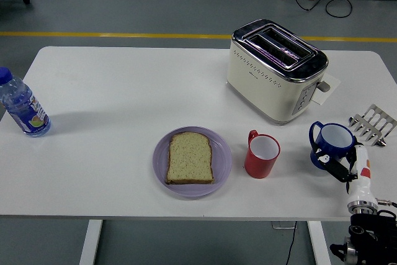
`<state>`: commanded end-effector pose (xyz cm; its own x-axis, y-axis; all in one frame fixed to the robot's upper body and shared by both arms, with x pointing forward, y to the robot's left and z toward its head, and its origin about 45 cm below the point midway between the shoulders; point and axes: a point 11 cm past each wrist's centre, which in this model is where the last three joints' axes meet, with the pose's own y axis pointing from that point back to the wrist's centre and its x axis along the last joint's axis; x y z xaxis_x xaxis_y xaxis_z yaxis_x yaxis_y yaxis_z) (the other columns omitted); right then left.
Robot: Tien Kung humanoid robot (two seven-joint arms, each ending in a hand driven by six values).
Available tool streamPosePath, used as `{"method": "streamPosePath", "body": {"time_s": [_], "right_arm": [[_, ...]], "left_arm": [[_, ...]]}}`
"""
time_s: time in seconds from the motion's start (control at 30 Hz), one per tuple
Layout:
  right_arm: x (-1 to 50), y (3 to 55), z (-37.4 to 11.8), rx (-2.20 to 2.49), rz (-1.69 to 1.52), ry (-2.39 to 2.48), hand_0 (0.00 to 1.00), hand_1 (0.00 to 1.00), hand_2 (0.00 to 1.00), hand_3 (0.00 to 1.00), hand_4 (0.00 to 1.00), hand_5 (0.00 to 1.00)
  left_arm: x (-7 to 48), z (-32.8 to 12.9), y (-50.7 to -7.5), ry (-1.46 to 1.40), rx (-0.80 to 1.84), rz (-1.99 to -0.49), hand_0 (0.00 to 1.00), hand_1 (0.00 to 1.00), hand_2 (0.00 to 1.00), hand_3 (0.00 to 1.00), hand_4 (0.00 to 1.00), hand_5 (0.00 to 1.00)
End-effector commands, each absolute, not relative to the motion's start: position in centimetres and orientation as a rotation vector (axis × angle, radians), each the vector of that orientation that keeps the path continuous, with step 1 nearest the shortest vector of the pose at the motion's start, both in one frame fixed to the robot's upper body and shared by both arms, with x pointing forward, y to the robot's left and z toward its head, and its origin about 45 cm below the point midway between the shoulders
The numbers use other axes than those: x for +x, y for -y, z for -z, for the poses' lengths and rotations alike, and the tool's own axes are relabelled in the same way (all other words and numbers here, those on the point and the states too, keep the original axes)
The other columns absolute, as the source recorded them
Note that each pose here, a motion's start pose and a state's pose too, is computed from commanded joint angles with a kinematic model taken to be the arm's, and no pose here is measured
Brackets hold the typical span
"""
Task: Pick up the cup,pour liquid into bread,place the cup on the desk
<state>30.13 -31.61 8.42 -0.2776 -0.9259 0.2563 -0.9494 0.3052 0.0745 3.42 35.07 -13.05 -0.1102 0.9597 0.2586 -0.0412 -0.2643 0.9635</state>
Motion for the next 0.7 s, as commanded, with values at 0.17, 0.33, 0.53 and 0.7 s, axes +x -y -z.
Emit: {"method": "streamPosePath", "body": {"time_s": [0.17,0.33,0.53,0.7], "right_arm": [[30.2,31.5,-8.1,1.712,-0.139,2.299,0.49,0.47,0.602,0.651,0.6,0.066],[30.3,31.5,-7.6,1.71,-0.131,2.276,0.49,0.47,0.602,0.651,0.6,0.066],[30.3,31.6,-7.2,1.707,-0.127,2.259,0.489,0.471,0.603,0.651,0.597,0.057],[30.7,31.4,-7.5,1.708,-0.136,2.257,0.491,0.471,0.603,0.654,0.624,0.099]], "left_arm": [[3.2,13.1,-35.0,-1.106,1.313,-1.502,0.634,0.64,0.651,0.504,0.241,0.863],[3.0,13.1,-34.9,-1.11,1.316,-1.497,0.634,0.64,0.651,0.504,0.241,0.863],[2.9,13.2,-34.7,-1.111,1.318,-1.493,0.634,0.64,0.651,0.504,0.241,0.863],[2.8,13.2,-34.8,-1.113,1.318,-1.493,0.633,0.64,0.651,0.504,0.241,0.864]]}}
